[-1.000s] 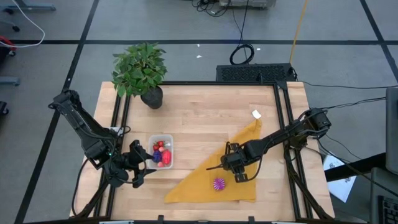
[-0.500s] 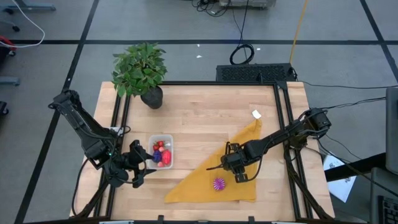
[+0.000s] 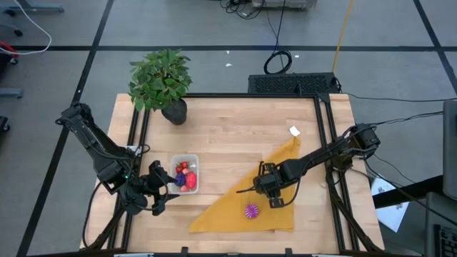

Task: Pick and placing Produce into tupperware
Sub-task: Put the red strawberry into the transparent bin

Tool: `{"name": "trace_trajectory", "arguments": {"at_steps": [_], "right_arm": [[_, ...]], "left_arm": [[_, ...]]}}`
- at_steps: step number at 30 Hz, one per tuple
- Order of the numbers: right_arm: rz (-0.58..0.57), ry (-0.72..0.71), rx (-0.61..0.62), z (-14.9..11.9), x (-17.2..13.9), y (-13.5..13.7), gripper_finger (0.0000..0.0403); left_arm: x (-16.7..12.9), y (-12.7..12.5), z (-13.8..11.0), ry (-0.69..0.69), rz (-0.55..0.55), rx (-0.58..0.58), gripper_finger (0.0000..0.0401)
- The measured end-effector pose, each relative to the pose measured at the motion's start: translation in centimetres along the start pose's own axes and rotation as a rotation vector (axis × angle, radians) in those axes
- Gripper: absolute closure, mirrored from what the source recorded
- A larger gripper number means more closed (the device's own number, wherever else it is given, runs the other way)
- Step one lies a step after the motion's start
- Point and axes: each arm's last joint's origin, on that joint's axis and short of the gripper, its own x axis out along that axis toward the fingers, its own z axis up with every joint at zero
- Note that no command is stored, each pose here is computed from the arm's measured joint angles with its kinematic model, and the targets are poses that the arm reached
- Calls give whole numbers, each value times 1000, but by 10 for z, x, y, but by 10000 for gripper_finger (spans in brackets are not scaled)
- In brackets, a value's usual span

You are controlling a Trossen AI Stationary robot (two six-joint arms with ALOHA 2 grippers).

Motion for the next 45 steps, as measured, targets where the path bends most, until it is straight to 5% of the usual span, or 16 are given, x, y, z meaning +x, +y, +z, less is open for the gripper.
{"name": "trace_trajectory", "arguments": {"at_steps": [10,23,35,45], "right_arm": [[17,-104,11,3,-27,-4,299],[68,-555,-131,40,-66,0,298],[-10,-1016,-328,76,-104,-5,298],[-75,-1146,-351,110,-93,-17,298]], "left_arm": [[0,0,0,0,-1,4,137],[9,-5,8,-67,-7,13,137],[40,-7,13,-47,69,79,137],[42,-4,13,-7,82,145,137]]}}
